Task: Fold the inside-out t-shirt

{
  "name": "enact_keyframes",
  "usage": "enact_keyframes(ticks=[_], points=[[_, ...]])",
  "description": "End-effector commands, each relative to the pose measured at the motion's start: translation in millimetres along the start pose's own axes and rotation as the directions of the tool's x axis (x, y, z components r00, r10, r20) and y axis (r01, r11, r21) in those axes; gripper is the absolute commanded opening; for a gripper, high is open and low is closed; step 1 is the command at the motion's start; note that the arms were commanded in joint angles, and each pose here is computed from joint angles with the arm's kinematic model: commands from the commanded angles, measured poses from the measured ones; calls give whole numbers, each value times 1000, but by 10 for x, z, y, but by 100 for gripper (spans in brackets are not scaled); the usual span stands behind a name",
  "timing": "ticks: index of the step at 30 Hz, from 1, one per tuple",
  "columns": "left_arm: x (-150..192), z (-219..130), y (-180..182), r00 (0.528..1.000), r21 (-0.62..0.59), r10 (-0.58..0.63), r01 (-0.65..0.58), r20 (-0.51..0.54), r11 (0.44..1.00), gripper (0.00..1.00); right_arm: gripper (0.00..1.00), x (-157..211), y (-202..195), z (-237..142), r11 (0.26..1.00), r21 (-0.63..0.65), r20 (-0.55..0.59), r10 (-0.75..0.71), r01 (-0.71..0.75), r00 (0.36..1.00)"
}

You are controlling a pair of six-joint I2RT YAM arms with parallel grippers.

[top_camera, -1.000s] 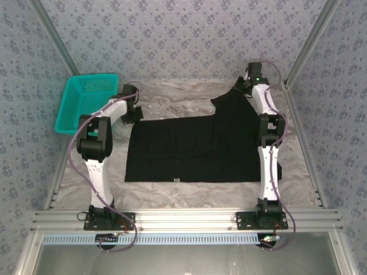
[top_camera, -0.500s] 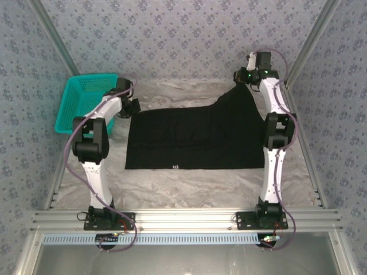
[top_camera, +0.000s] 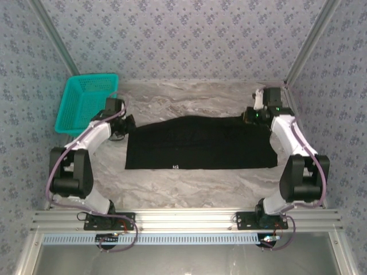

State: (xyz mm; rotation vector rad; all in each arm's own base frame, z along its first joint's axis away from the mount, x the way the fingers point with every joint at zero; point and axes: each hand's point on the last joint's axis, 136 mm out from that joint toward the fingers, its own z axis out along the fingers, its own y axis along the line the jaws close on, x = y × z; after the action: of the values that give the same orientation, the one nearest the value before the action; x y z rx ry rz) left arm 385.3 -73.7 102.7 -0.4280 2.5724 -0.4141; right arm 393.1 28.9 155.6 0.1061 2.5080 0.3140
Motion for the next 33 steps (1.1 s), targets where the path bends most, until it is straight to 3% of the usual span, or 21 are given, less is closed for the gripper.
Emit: enact_keyframes(ticks=[1, 9, 19, 28, 33], points=[[207, -43, 103, 1000, -15, -11, 11, -17, 1000, 0, 0, 328, -263, -61, 991, 113, -43, 79, -74, 996], [412, 127, 233, 997, -45, -21, 18, -70, 999, 0, 0, 626, -607, -124, 960, 239, -70, 165, -144, 984], [477, 136, 290, 996, -67, -19, 14, -86, 998, 0, 0, 715, -826, -137, 929, 293, -54, 253, -227, 966], [40, 0, 152, 1000, -70, -16, 17, 12, 997, 0, 0, 250, -804, -265, 928, 259, 34, 269, -268, 963], [-170, -54, 188, 998, -96, -17, 23, 62, 995, 0, 0, 179, -855, -324, 923, 267, 33, 280, -279, 959]])
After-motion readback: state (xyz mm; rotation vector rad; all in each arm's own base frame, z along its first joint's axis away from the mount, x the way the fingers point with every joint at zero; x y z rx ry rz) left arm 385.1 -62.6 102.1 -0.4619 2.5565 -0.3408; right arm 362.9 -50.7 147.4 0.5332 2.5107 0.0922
